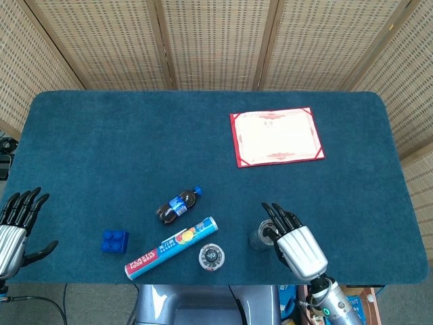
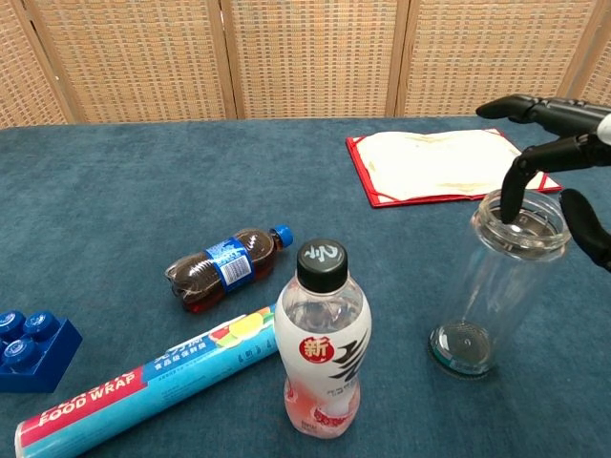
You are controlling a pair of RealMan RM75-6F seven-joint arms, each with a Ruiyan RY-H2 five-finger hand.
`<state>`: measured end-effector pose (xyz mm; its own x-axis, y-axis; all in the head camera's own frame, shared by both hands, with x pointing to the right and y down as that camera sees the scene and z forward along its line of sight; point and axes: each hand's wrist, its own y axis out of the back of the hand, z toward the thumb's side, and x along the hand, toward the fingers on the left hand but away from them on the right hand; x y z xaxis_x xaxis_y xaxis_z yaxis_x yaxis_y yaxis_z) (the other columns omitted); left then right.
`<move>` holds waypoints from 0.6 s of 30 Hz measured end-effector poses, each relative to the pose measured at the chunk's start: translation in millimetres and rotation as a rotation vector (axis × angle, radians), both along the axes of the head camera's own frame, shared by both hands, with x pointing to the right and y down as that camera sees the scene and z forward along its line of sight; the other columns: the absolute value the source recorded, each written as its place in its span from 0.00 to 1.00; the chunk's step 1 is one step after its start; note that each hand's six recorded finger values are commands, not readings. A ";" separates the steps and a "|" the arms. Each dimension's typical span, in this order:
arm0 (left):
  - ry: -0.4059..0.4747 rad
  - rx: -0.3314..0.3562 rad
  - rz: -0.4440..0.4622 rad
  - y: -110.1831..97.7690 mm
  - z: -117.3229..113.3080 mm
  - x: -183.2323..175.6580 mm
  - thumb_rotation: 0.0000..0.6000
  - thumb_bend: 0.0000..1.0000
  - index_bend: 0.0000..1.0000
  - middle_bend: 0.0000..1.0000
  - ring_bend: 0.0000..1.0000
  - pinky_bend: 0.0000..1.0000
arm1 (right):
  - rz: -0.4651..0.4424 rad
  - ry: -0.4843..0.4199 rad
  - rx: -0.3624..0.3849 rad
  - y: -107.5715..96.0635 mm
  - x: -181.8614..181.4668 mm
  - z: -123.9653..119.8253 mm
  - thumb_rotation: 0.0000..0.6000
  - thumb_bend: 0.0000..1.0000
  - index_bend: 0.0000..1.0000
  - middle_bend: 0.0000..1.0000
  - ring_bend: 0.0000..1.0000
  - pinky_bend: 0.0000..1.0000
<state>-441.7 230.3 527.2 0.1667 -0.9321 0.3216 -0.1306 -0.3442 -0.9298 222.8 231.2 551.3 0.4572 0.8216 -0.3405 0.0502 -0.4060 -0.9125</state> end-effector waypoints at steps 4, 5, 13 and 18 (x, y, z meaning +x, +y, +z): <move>0.001 0.003 -0.002 0.0 -0.4 -0.2 1.00 0.21 0.00 0.00 0.00 0.00 | 0.014 -0.001 0.028 -7.8 2.4 -6.3 1.00 0.89 0.41 0.00 0.00 0.27; 0.000 0.003 -0.002 0.0 -0.3 -0.3 1.00 0.21 0.00 0.00 0.00 0.00 | 0.017 -0.001 0.035 -9.6 3.2 -7.9 1.00 0.84 0.39 0.00 0.00 0.27; -0.003 -0.001 -0.010 -0.6 1.2 -2.0 1.00 0.21 0.00 0.00 0.00 0.00 | 0.060 0.026 0.110 -26.3 21.3 -23.0 1.00 0.49 0.32 0.00 0.00 0.23; -0.010 -0.007 -0.018 -1.6 3.7 -4.3 1.00 0.21 0.00 0.00 0.00 0.00 | 0.108 0.062 0.154 -36.5 45.9 -32.9 1.00 0.37 0.29 0.00 0.00 0.19</move>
<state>-446.0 228.6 530.8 0.1469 -0.9325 0.3300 -0.1278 -0.3487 -0.9285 268.7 194.7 518.4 0.3456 0.9093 -0.2320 0.0279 -0.2570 -0.9660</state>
